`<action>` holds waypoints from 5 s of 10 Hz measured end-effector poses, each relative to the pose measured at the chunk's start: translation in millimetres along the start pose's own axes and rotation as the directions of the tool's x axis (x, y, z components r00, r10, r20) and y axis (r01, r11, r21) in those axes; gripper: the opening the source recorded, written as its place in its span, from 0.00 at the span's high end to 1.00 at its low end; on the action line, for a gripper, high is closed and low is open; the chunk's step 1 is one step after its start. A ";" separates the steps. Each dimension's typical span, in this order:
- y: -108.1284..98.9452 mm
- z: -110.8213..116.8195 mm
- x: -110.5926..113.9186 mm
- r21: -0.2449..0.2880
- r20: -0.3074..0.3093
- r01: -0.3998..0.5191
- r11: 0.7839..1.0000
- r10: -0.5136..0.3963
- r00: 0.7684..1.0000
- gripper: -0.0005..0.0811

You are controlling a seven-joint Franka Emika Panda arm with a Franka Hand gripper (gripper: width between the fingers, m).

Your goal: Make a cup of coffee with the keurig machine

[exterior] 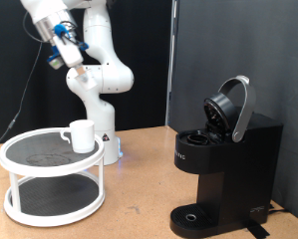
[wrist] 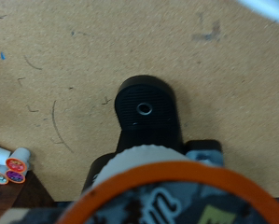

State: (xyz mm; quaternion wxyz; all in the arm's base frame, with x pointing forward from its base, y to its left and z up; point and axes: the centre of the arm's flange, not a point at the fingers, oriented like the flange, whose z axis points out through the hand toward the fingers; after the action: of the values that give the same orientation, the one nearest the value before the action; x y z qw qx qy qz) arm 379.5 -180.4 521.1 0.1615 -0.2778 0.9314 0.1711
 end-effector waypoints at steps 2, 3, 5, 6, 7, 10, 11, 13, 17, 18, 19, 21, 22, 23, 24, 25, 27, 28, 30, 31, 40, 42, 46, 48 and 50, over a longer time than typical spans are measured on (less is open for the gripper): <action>5.8 10.2 -21.0 0.019 -0.003 -0.036 0.999 0.036 0.999 0.54; 5.7 10.3 -20.4 0.017 -0.001 -0.030 0.999 0.030 1.000 0.54; 12.5 15.5 -33.2 -0.049 0.058 -0.060 0.997 0.063 0.996 0.54; 17.8 19.4 -47.0 -0.079 0.083 -0.078 0.994 0.084 0.993 0.54; 23.2 24.1 -60.6 -0.104 0.082 -0.082 0.991 0.090 0.992 0.54; 39.2 36.0 -101.0 -0.136 0.050 -0.053 0.989 0.060 0.997 0.54; 45.4 39.5 -114.0 -0.136 0.045 -0.044 0.990 0.051 0.998 0.54; 59.4 47.1 -138.7 -0.137 0.035 -0.027 0.990 0.032 0.999 0.54; 95.4 67.0 -183.9 -0.123 0.016 0.019 0.992 -0.017 1.000 0.54; 100.2 69.7 -189.0 -0.117 0.017 0.018 0.993 -0.016 1.000 0.54; 99.5 69.9 -188.2 -0.117 0.016 0.017 0.993 -0.015 1.000 0.54; 96.6 80.1 -182.1 -0.121 -0.022 0.007 0.993 -0.009 1.000 0.54; 94.5 90.4 -180.4 -0.122 -0.036 -0.005 0.993 0.001 0.999 0.54; 92.9 101.5 -180.0 -0.110 -0.037 -0.009 0.994 0.005 0.999 0.54; 93.4 113.6 -180.5 -0.097 -0.036 -0.008 0.995 0.005 0.999 0.54; 95.0 126.6 -180.6 -0.086 -0.038 -0.004 0.996 0.001 0.999 0.54; 100.9 149.9 -179.3 -0.076 -0.052 0.005 0.997 -0.009 0.999 0.54; 103.3 161.5 -177.6 -0.073 -0.061 0.008 0.997 -0.012 0.998 0.54; 106.7 182.5 -172.5 -0.059 -0.074 0.011 0.998 -0.016 0.997 0.54; 107.2 192.1 -170.1 -0.052 -0.079 0.011 0.999 -0.015 0.997 0.54; 102.3 230.7 -158.9 -0.018 -0.094 0.001 1.000 -0.003 0.996 0.54; 101.7 232.5 -157.9 -0.020 -0.098 -0.001 1.000 -0.001 0.995 0.45; 100.1 231.9 -157.2 -0.022 -0.094 -0.003 1.000 0.001 0.996 0.13; 101.4 225.9 -158.5 -0.053 -0.083 -0.001 0.999 -0.003 0.997 0.10; 105.2 215.7 -160.8 -0.083 -0.083 0.007 0.997 -0.014 0.996 0.09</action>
State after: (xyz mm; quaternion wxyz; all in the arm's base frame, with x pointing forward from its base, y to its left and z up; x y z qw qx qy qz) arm 491.2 64.8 417.1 0.1117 -0.2962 0.9279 0.1969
